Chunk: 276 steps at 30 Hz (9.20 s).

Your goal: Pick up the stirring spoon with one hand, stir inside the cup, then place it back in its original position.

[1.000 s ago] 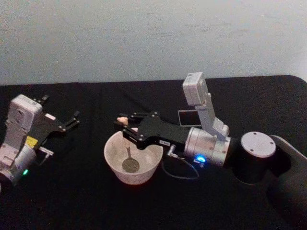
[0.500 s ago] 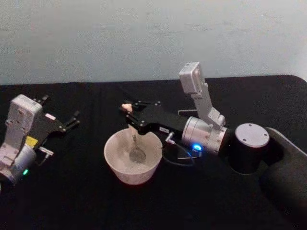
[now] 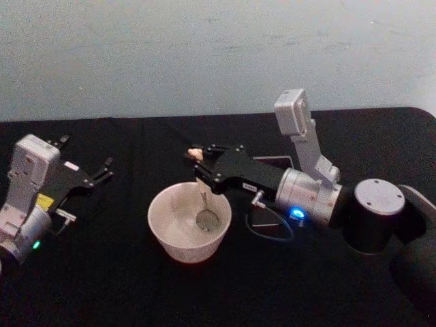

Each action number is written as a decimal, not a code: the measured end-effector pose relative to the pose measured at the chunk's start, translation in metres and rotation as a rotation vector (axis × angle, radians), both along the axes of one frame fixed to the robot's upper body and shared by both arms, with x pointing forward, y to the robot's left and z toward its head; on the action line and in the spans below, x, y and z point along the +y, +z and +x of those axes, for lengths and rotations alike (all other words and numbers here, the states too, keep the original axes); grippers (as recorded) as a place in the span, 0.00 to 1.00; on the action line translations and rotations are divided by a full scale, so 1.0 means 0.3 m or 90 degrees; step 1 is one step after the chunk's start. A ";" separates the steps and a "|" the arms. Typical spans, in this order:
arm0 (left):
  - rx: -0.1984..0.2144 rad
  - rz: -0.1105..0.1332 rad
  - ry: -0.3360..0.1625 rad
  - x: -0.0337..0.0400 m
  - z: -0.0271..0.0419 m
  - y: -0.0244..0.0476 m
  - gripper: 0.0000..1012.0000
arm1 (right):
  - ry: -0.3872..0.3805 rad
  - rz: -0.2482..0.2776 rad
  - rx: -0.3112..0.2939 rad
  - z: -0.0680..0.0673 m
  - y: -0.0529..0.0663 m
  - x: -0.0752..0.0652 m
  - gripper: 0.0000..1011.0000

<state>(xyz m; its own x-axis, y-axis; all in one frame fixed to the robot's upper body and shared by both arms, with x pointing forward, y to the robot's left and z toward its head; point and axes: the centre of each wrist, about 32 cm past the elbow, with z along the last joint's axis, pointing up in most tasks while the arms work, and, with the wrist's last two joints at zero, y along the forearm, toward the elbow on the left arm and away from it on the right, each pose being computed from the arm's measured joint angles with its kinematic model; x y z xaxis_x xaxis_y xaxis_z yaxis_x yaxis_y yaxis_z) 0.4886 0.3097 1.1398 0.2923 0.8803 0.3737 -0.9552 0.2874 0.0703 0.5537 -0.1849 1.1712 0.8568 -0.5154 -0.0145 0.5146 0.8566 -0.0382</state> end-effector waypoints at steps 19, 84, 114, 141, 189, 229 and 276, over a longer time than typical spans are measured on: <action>0.000 0.000 0.000 0.000 0.000 0.000 0.99 | -0.044 0.105 0.042 -0.040 0.027 -0.025 0.21; 0.000 0.000 0.000 0.000 0.000 0.000 0.99 | -0.246 0.196 -0.015 -0.157 0.062 -0.243 0.21; 0.000 0.000 0.000 0.000 0.000 0.000 0.99 | -0.252 0.133 0.068 -0.133 -0.044 -0.232 0.21; 0.000 0.000 0.000 0.000 0.000 0.000 0.99 | -0.258 0.129 0.069 -0.134 -0.045 -0.231 0.21; 0.000 0.000 0.000 0.000 0.000 0.000 0.99 | -0.256 0.127 0.058 -0.134 -0.042 -0.230 0.99; 0.000 0.000 0.000 0.000 0.000 0.000 0.99 | -0.574 -0.024 -0.036 -0.171 -0.177 -0.244 0.99; 0.000 0.000 0.000 0.000 0.000 0.000 0.99 | -0.573 -0.024 -0.048 -0.171 -0.169 -0.241 0.99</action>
